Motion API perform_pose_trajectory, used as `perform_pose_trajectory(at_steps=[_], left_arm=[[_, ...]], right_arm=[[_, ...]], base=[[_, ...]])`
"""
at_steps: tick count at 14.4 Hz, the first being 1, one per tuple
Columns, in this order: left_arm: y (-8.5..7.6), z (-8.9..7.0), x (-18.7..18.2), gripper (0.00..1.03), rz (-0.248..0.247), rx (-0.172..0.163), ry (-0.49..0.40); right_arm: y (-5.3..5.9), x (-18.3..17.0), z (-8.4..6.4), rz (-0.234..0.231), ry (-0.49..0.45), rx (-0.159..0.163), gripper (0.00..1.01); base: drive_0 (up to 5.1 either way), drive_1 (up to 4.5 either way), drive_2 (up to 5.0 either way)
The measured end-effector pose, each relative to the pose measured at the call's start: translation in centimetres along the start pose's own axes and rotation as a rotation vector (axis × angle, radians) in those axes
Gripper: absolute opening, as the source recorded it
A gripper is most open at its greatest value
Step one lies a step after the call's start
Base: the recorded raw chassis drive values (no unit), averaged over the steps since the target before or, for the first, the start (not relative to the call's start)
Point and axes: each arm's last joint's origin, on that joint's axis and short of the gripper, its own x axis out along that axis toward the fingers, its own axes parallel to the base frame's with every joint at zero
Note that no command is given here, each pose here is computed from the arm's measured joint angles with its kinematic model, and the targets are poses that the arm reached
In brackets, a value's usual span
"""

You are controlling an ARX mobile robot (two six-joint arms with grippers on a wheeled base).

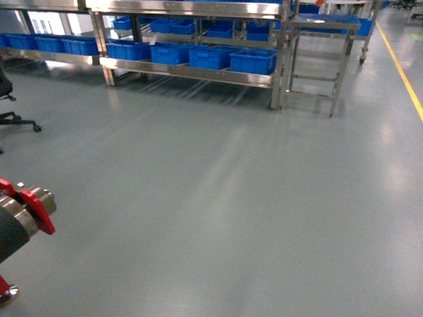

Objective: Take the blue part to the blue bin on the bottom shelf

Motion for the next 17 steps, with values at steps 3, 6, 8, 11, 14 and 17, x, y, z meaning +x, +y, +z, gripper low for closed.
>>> perform_pose_trajectory(at_steps=[3, 6, 8, 11, 14, 17], left_arm=[[0.0, 0.0, 0.0, 0.43, 0.0, 0.0, 0.0], [0.0, 0.0, 0.0, 0.43, 0.0, 0.0, 0.0], [0.0, 0.0, 0.0, 0.43, 0.0, 0.0, 0.0], [0.0, 0.0, 0.0, 0.43, 0.0, 0.0, 0.0], [0.0, 0.0, 0.0, 0.43, 0.0, 0.0, 0.0], [-0.02, -0.04, 0.03, 0.43, -0.003, 0.002, 0.004]], right_arm=[[0.0, 0.0, 0.0, 0.0, 0.0, 0.0, 0.98], [0.0, 0.0, 0.0, 0.0, 0.0, 0.0, 0.98], [0.0, 0.0, 0.0, 0.0, 0.0, 0.0, 0.98], [0.0, 0.0, 0.0, 0.0, 0.0, 0.0, 0.98], [0.0, 0.0, 0.01, 0.0, 0.0, 0.0, 0.98], [0.0, 0.0, 0.0, 0.0, 0.0, 0.0, 0.98]], base=[[-1.6, -1.58, -1.6], [-1.6, -1.63, -1.6], [-1.5, -1.52, -1.5], [-1.7, -1.71, -1.7], [-1.5, -1.54, -1.5], [-0.6, -0.62, -0.6]])
